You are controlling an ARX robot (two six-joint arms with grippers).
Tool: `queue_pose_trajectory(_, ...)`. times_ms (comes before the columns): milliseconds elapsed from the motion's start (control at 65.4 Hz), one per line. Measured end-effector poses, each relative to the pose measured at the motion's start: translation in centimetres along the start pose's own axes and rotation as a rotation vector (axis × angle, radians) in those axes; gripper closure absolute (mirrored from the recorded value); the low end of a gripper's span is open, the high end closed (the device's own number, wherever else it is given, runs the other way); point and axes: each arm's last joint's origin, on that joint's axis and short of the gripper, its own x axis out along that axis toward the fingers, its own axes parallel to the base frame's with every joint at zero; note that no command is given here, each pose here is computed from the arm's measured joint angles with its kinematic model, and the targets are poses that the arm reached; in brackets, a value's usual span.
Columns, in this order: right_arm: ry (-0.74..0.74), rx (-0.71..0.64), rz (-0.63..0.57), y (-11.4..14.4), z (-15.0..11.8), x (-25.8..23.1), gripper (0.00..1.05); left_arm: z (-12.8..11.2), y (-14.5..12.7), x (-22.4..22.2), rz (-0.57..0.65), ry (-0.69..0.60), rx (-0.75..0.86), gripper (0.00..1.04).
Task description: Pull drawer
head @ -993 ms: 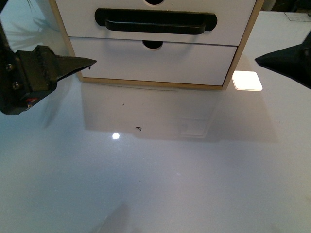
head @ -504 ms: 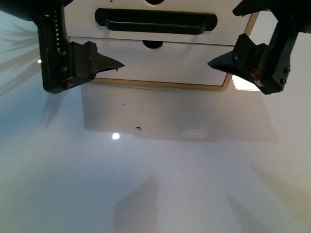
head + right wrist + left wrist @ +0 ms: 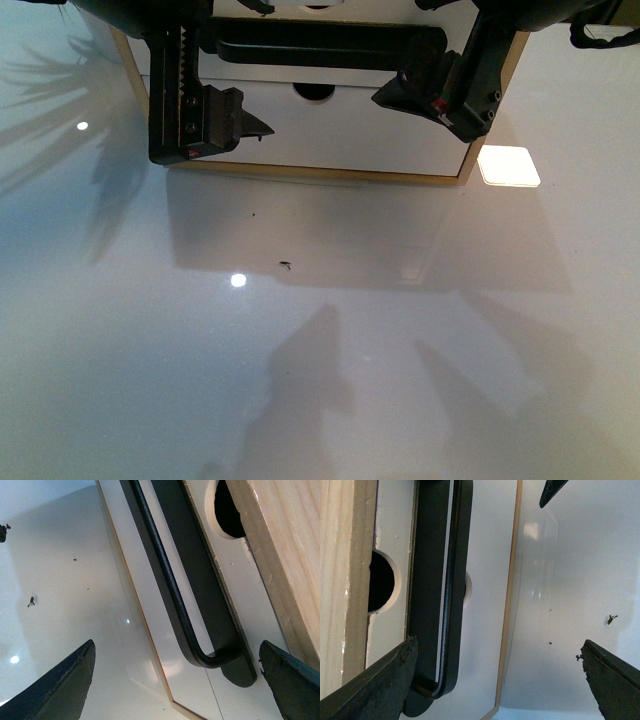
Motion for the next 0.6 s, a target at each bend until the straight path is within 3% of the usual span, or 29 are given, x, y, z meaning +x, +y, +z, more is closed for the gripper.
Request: queue_pose_trajectory(596, -0.004, 0.025, 0.085, 0.4, 0.3, 1.5, 0.09, -1.4, 0.6, 0.8, -0.004, 0.029, -0.016, 0.07)
